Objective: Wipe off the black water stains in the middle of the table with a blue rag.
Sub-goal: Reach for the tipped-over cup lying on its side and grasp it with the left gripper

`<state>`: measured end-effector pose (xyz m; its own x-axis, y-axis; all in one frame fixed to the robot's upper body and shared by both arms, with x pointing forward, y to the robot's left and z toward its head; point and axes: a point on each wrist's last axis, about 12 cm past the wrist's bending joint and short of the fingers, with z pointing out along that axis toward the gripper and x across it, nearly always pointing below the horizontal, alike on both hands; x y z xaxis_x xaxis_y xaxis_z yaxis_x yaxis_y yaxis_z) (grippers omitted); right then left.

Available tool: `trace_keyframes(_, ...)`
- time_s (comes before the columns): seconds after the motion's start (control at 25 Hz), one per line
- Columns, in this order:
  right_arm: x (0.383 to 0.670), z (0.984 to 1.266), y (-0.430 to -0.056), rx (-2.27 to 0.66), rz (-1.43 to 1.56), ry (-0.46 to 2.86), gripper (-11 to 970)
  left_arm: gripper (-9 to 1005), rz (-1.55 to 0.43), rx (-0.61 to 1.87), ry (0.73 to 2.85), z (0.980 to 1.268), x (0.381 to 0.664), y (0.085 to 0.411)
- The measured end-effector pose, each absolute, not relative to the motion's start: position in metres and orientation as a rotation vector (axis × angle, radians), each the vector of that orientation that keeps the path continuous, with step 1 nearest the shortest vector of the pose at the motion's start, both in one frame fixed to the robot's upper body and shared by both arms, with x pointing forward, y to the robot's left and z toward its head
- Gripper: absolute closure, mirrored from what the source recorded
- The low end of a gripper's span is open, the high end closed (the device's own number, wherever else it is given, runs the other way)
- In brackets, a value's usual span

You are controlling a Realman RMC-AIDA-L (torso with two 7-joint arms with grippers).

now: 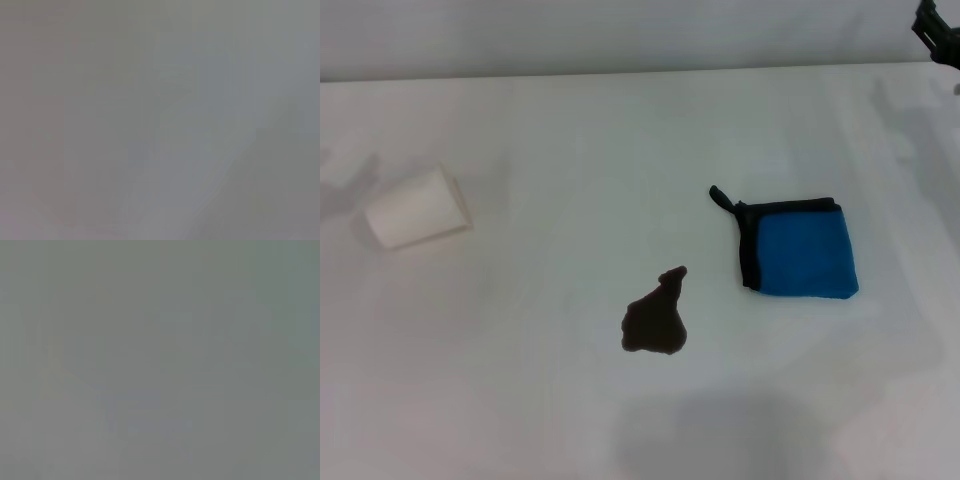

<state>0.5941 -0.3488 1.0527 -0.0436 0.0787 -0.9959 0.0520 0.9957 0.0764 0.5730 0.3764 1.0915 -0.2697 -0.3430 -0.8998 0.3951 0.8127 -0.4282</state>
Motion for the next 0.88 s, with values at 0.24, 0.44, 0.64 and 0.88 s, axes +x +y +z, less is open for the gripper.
trace_keyframes(0.24, 0.599, 1.056, -0.345, 0.084, 0.028, 1.614, 99, 137, -0.739, 0.277, 1.91, 1.133, 0.595, 0.384)
trace_keyframes(0.44, 0.597, 1.055, -0.347, 0.084, 0.023, 1.618, 100, 136, -0.635, 0.449, 2.12, 1.181, 0.611, 0.398)
trace_keyframes(0.64, 0.596, 1.054, -0.348, 0.084, 0.021, 1.622, 100, 136, -0.507, 0.684, 2.192, 1.22, 0.619, 0.395)
trace_keyframes(0.88, 0.597, 1.055, -0.348, 0.082, 0.019, 1.618, 100, 137, -0.363, 0.96, 2.297, 1.234, 0.635, 0.37)
